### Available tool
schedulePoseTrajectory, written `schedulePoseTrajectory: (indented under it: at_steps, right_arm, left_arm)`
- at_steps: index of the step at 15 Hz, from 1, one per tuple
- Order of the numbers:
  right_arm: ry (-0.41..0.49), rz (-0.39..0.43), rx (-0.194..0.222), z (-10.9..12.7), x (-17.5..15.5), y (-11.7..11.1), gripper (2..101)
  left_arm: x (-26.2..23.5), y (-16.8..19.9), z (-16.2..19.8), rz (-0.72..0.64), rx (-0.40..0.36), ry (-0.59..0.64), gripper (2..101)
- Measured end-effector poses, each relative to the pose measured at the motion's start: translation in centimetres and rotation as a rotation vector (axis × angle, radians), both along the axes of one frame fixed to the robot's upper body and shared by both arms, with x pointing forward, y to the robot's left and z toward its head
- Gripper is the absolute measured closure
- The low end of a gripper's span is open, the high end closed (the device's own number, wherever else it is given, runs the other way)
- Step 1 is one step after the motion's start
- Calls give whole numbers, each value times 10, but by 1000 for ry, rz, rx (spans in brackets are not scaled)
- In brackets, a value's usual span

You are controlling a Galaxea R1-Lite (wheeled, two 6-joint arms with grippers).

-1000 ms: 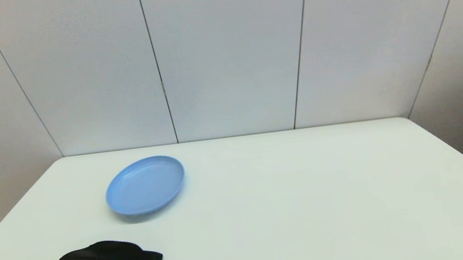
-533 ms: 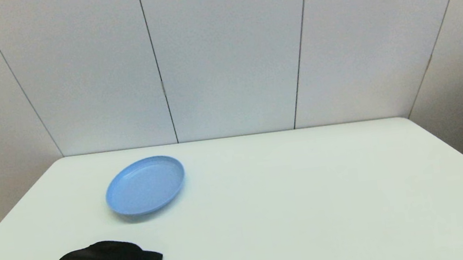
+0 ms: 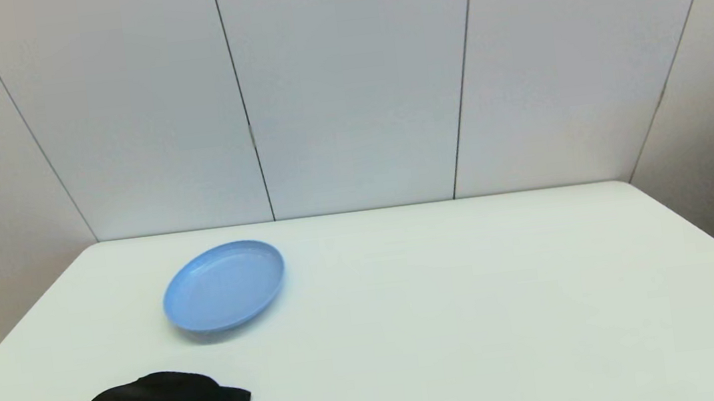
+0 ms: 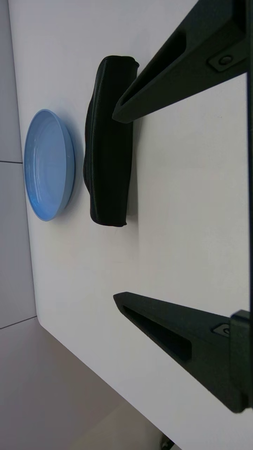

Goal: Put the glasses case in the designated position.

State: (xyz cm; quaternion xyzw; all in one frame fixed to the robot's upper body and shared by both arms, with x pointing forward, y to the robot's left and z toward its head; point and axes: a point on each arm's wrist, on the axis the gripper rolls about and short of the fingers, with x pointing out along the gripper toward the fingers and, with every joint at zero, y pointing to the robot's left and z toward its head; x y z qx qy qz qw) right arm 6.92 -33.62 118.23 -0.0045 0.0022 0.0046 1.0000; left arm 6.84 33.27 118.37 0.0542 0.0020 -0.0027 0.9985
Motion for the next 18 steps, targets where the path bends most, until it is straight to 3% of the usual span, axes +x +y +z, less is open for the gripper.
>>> schedulePoseTrajectory:
  at_steps: [18]
  right_arm:
    - [0, 0, -1, 0, 0, 0, 50]
  left_arm:
    - [0, 0, 0, 0, 0, 0, 54]
